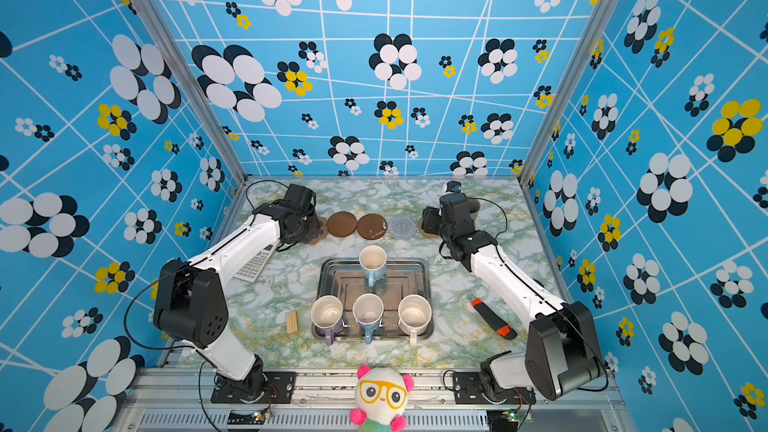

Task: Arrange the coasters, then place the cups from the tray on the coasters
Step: 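Lift the black mug and carry it toward the cork paw-print coaster with the left gripper, then lower the black mug onto the cork paw-print coaster with the left gripper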

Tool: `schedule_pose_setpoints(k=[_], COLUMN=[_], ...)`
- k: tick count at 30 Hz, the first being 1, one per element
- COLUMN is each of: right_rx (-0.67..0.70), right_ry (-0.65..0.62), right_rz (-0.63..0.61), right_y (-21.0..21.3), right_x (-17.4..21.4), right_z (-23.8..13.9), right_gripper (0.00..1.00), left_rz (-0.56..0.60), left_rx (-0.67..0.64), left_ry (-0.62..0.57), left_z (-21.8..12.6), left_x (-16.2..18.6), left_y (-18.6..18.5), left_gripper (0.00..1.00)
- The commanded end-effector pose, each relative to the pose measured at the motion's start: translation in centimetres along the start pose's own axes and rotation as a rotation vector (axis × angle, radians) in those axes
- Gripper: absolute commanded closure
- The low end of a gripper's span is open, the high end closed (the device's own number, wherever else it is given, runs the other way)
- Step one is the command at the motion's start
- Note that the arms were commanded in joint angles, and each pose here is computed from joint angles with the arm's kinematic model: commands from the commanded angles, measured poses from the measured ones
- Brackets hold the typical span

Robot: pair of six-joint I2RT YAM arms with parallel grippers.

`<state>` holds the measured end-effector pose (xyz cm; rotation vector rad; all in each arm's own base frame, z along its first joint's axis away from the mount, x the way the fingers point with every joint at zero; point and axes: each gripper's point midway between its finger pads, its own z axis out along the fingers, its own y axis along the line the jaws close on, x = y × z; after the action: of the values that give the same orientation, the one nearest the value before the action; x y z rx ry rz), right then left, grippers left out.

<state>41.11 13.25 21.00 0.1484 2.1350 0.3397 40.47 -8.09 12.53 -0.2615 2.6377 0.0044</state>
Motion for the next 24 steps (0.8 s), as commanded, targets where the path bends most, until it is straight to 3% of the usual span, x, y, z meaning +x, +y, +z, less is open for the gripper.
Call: schedule_pose_setpoints(k=[1,11,24], right_rx=[-0.019,-0.013,-0.006], right_ry=[-0.023,-0.019,-0.005], right_rz=[0.013,0.020,0.023], right_y=[-0.3,-0.8,-1.0], right_x=[-0.6,-0.5,-0.3], right_z=[-0.6,-0.5,0.1], right_gripper=[0.39,0.39,0.39], left_rz=[-0.041,-0.007,-0.012], left_rx=[0.059,0.026,-0.018], left_ry=[-0.092,-0.058,-0.016], left_z=[-0.2,3.0,5.1], left_x=[-3.8,-6.1,-5.2], left_y=[-0.7,-1.3,-0.9], left_gripper=[1.00,1.00,1.00])
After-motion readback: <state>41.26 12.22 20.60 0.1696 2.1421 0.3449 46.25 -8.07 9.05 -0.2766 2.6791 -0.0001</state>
